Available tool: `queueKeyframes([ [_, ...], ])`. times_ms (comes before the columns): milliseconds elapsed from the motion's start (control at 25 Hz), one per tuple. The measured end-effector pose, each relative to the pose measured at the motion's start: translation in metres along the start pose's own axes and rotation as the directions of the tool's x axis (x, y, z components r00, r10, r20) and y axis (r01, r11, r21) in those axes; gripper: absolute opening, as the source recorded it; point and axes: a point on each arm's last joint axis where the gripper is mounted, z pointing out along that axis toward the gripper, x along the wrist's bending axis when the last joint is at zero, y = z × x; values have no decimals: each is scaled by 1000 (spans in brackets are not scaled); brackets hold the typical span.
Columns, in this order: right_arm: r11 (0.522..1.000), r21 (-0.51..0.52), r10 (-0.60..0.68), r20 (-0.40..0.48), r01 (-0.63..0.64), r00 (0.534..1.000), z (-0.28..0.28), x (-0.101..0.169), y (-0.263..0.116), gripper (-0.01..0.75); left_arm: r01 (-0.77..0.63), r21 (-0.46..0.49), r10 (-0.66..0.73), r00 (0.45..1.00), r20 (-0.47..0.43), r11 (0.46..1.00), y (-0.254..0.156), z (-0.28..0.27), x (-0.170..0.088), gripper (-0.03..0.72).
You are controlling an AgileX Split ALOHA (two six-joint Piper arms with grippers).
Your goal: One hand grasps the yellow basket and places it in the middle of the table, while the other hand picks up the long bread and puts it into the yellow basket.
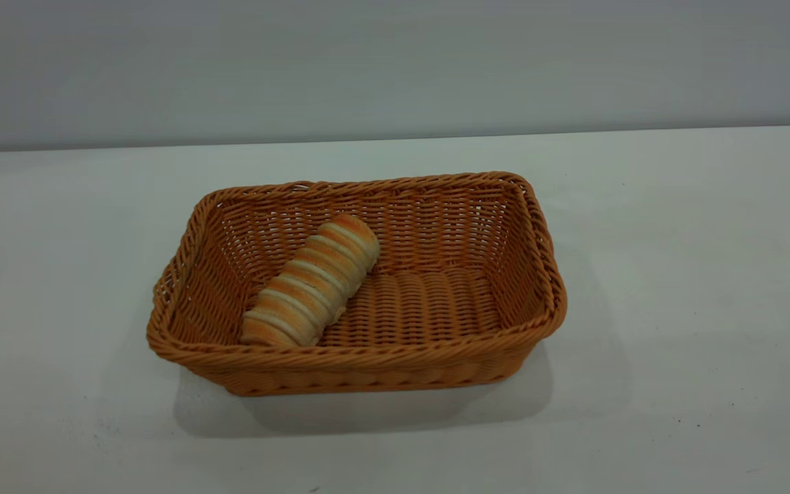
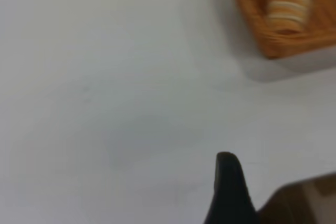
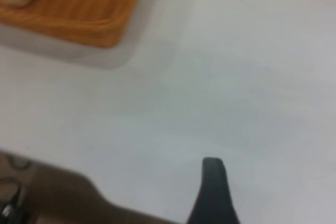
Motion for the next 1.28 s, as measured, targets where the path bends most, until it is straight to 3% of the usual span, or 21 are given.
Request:
queueKeyframes([
  [160, 998, -2, 66, 89, -66, 994, 1, -1, 1, 586, 72, -4, -72, 990, -120, 997, -1, -2, -1, 571],
  [320, 996, -4, 88, 119, -88, 989, 1, -1, 1, 586, 101, -7, -100, 981, -168, 995, -1, -2, -2, 571],
  [1280, 996, -3, 87, 116, -87, 989, 1, -1, 1, 586, 109, -7, -109, 981, -158, 994, -2, -2, -3, 571],
])
